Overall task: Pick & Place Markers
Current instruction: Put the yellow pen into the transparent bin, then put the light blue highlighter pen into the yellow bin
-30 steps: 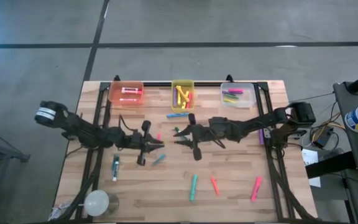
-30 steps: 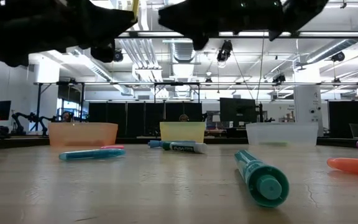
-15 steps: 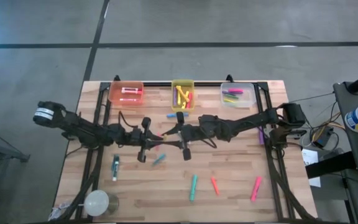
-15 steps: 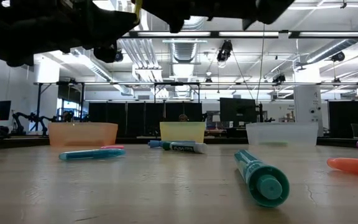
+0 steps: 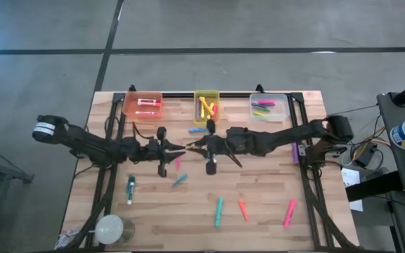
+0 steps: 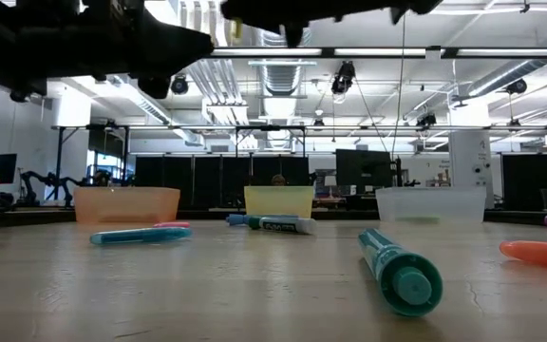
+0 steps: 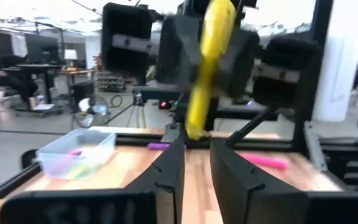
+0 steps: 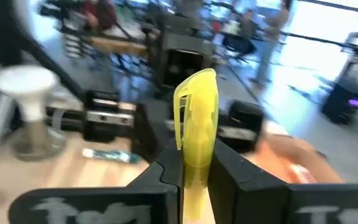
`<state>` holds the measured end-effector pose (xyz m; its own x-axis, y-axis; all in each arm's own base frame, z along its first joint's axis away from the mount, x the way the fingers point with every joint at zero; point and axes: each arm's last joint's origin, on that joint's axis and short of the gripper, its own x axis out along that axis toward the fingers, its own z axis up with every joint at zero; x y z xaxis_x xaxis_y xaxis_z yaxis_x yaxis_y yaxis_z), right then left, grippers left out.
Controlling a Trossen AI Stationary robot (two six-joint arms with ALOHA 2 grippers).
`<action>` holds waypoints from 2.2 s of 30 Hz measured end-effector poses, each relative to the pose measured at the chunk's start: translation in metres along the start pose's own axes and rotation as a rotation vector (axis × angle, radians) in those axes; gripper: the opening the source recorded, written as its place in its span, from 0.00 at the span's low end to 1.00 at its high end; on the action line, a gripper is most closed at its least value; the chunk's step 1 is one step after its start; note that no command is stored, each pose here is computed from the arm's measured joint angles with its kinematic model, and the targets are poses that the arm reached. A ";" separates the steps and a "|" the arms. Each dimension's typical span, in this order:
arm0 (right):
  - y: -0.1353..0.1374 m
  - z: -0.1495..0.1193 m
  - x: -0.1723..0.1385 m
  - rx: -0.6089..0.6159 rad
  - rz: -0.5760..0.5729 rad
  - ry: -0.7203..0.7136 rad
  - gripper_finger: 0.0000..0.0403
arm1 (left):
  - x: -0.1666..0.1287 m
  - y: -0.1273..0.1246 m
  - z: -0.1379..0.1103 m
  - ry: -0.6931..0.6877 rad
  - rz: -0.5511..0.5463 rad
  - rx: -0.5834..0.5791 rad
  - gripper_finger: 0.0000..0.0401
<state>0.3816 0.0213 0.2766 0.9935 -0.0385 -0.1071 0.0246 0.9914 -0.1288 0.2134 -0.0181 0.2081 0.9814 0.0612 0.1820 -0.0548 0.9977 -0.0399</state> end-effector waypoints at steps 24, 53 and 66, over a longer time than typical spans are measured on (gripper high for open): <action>-0.171 -0.133 -0.176 0.164 -0.958 0.786 0.10 | -0.034 0.028 0.014 0.019 0.080 0.122 0.01; -0.169 -0.135 -0.189 0.344 -0.974 0.868 0.10 | -0.037 0.039 0.014 0.037 0.077 0.121 0.00; -0.048 -0.125 -0.135 0.395 -0.577 0.411 0.03 | -0.038 0.043 0.014 0.036 0.085 0.149 0.00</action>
<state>0.2322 -0.0369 0.1738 0.6937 -0.5243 -0.4939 0.6348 0.7690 0.0752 0.1709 0.0232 0.2131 0.9779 0.1476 0.1484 -0.1623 0.9824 0.0925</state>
